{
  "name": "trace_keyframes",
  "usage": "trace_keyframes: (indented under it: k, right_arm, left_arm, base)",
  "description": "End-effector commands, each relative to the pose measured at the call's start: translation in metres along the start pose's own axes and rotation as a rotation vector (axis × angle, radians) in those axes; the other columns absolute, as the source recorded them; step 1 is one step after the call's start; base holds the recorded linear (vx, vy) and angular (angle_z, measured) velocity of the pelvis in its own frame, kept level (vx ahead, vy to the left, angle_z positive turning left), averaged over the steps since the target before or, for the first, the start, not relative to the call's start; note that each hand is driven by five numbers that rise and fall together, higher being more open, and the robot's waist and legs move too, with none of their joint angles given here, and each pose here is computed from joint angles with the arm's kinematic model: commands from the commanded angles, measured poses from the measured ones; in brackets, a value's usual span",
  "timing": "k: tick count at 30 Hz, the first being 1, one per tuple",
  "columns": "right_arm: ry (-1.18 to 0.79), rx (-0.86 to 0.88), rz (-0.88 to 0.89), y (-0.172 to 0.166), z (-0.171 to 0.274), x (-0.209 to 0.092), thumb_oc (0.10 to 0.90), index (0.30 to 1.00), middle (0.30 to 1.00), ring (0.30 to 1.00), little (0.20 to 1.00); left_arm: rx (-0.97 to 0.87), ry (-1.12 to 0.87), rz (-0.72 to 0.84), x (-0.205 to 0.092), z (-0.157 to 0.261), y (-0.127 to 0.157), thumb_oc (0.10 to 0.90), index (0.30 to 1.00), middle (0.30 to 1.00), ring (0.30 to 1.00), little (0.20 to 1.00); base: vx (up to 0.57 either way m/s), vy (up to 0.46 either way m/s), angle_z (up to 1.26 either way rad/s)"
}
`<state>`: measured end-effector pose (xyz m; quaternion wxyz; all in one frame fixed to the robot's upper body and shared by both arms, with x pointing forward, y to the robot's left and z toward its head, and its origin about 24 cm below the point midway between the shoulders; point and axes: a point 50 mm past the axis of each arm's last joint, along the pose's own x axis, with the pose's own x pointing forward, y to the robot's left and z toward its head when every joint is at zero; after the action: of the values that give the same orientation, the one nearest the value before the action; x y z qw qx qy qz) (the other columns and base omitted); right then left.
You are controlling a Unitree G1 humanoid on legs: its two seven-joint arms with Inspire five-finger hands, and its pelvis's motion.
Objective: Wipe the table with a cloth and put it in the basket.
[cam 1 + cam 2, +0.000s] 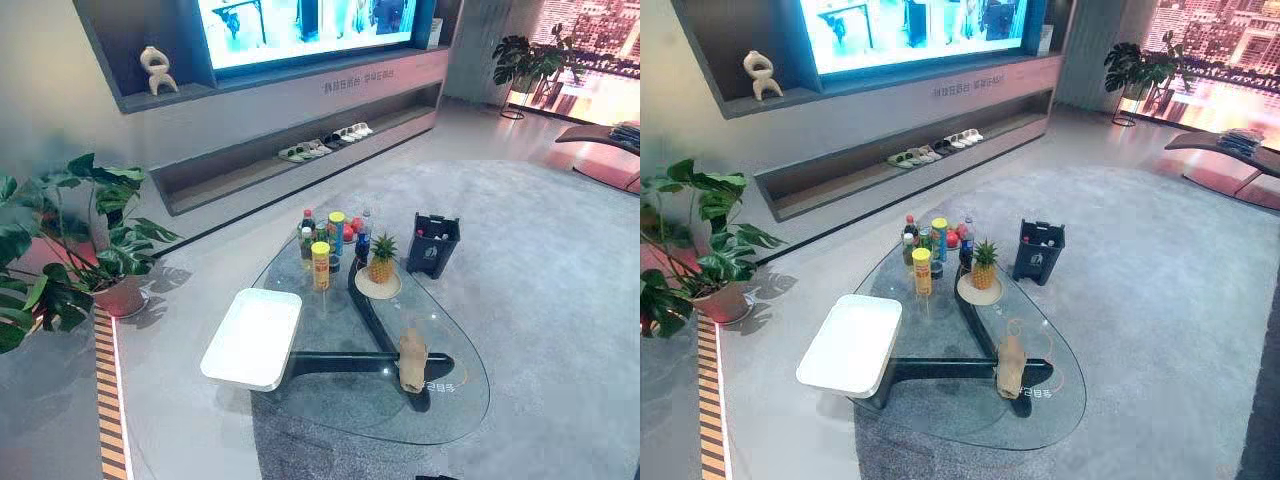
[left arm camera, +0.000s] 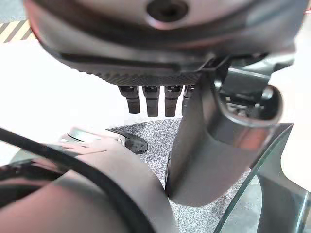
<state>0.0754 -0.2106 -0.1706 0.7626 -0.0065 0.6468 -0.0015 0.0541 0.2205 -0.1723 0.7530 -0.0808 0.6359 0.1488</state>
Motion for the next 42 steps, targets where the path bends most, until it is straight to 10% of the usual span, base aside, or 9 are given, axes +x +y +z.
trace_keyframes:
  k: [1,35,42]
  right_arm:
    - [0.117,-0.013,-0.001,0.002,-0.021,0.0,0.8,0.9,0.9,0.9,0.9]
    - [-0.011,-0.017,-0.05,0.002,-0.006,0.001,0.8,0.9,0.9,0.9,0.9]
    - [-0.358,0.007,-0.083,0.006,0.06,-0.009,0.8,0.9,0.9,0.9,0.9]
  left_arm:
    - [0.055,0.048,-0.057,0.002,-0.003,-0.026,0.8,0.9,0.9,0.9,0.9]
    - [0.113,0.012,0.038,0.002,0.003,-0.021,0.8,0.9,0.9,0.9,0.9]
    - [0.116,-0.072,0.077,0.001,0.011,-0.016,0.8,0.9,0.9,0.9,0.9]
  base:
    - [-0.29,0.192,-0.12]
    - [0.0,0.0,0.0]
    - [-0.01,-0.016,0.0]
